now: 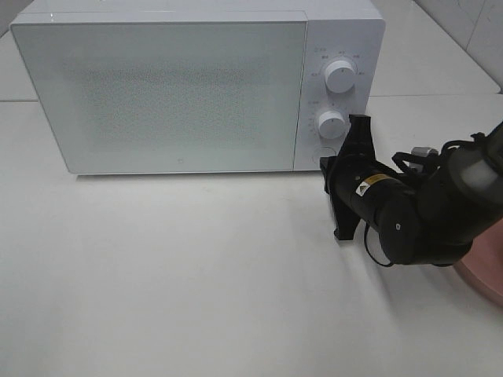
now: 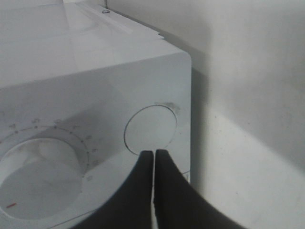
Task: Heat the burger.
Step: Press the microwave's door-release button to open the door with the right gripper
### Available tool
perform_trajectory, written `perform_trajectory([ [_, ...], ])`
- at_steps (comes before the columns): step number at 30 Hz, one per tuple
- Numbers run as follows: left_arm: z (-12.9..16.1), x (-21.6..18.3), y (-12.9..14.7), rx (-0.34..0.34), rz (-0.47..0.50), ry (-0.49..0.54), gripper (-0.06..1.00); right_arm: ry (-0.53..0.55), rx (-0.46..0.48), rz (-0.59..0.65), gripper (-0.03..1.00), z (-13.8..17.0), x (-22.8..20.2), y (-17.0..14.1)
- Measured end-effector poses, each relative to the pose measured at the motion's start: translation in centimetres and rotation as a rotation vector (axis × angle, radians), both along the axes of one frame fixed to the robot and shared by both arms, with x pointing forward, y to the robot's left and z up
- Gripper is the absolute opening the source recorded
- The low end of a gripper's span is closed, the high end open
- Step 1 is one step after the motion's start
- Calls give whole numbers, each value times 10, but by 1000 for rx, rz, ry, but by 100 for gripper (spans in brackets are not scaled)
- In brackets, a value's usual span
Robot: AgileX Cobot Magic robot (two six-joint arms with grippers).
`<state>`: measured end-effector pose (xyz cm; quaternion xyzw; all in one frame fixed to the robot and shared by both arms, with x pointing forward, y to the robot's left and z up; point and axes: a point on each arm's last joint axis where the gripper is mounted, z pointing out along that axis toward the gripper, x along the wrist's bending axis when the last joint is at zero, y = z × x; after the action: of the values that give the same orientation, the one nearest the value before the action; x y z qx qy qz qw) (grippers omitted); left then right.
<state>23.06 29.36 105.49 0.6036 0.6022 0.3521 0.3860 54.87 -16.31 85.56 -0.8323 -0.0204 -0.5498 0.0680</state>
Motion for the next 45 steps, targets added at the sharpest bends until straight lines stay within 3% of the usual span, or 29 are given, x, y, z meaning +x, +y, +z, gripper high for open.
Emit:
perform_trajectory([
  [24, 0, 0, 0, 1, 1, 0, 97, 13, -25, -85, 1, -10, 17, 1],
  [45, 0, 0, 0, 1, 1, 0, 97, -6, -31, -66, 1, -10, 19, 3],
])
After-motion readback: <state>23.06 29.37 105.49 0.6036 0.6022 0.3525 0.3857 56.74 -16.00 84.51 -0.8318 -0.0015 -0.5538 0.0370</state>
